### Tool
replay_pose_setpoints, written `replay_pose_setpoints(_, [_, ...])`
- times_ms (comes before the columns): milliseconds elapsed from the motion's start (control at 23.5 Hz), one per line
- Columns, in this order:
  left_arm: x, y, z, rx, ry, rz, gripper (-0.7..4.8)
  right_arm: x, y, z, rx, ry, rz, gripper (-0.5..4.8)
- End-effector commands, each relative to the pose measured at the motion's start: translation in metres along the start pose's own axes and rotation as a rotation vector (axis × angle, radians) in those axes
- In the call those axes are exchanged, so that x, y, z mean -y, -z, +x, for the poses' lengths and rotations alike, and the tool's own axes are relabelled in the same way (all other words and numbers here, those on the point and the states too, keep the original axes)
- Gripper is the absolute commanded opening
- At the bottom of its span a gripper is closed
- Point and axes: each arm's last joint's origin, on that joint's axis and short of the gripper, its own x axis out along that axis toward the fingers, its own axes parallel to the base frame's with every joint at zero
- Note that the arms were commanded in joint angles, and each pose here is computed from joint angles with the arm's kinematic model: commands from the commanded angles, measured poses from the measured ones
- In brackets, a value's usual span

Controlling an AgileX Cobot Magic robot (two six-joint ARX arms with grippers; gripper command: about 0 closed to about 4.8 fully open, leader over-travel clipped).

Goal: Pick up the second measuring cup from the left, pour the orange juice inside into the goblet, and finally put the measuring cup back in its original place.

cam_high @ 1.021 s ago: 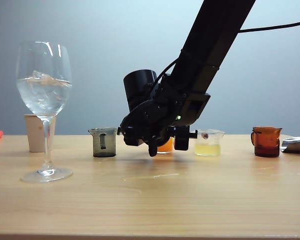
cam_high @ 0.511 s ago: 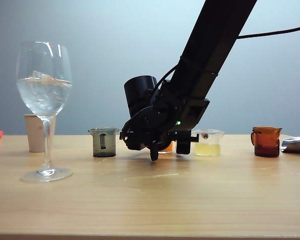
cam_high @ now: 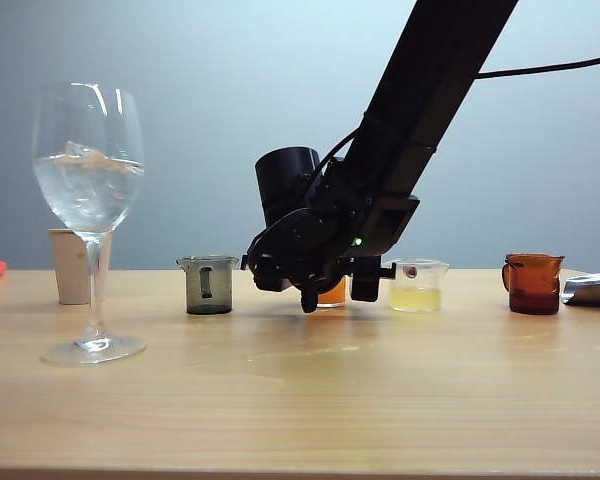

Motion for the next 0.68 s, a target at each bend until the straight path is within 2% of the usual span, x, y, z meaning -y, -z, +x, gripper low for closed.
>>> replay_pose_setpoints(43, [0.0008,-0.0021,-0.0005,0.014,0.01,0.01,-0.06,-0.0013,-0.0019,0.0004,-0.004,-0.032,0.005,3.86])
replay_pose_setpoints(255, [0.0008,-0.0021,-0.0005,0.014,0.01,0.01,-0.06,-0.0012,0.0009,0.0001,-0.031,-0.044,-0.015,3.84])
replay_pose_setpoints(383, [0.0008,-0.0021,-0.0006,0.014,0.01,0.01,-0.06,-0.0004,0.0019,0.0004,-0.039,-0.036,-0.024,3.23])
replay_pose_setpoints(596, [0.0007,-0.0021,-0.0005,0.014,0.01,0.01,-0.06,-0.0002,0.0018,0.0004,-0.036,-0.029,-0.025,3.2])
replay_pose_setpoints(681, [0.0007,-0.0021,-0.0005,0.014,0.01,0.01,-0.06,-0.0002,0.0019,0.0004,-0.037,-0.03,-0.025,2.74])
